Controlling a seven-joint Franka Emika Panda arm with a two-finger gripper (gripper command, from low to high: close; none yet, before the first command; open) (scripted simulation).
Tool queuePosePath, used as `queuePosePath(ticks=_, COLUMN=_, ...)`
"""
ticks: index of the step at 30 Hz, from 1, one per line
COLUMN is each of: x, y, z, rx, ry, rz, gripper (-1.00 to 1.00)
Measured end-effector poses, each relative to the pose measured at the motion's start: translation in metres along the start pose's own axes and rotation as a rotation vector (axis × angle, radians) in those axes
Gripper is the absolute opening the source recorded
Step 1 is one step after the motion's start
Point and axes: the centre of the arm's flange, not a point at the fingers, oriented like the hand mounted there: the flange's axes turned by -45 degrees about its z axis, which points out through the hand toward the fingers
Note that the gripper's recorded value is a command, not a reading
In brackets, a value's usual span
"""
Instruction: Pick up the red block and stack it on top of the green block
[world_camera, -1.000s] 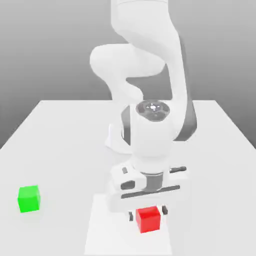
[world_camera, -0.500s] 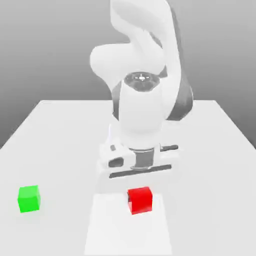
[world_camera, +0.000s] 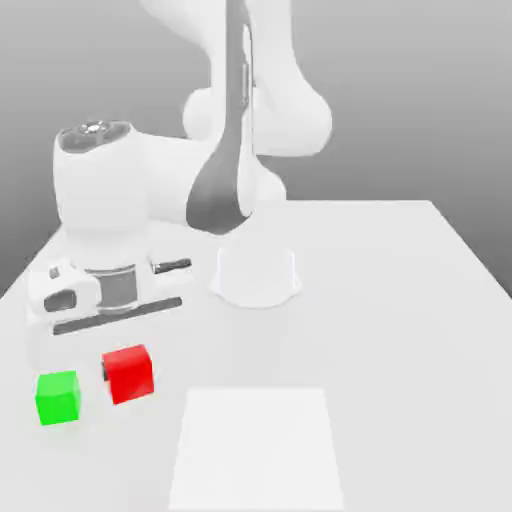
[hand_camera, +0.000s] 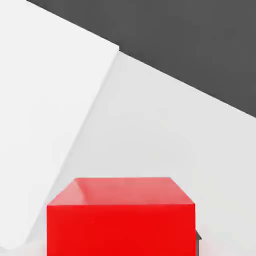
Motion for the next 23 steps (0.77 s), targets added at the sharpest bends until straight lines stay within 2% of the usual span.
queuePosePath(ticks=10, x=-0.099, y=0.059, z=-0.005, rx=0.008, ry=0.011, rz=-0.111, gripper=-1.00)
queuePosePath(ticks=20, x=-0.087, y=0.054, z=0.053, rx=0.009, ry=0.011, rz=-0.154, gripper=-1.00)
queuePosePath(ticks=21, x=-0.087, y=0.053, z=0.057, rx=0.010, ry=0.011, rz=-0.153, gripper=1.00)
queuePosePath(ticks=23, x=-0.087, y=0.053, z=0.057, rx=0.010, ry=0.011, rz=-0.153, gripper=1.00)
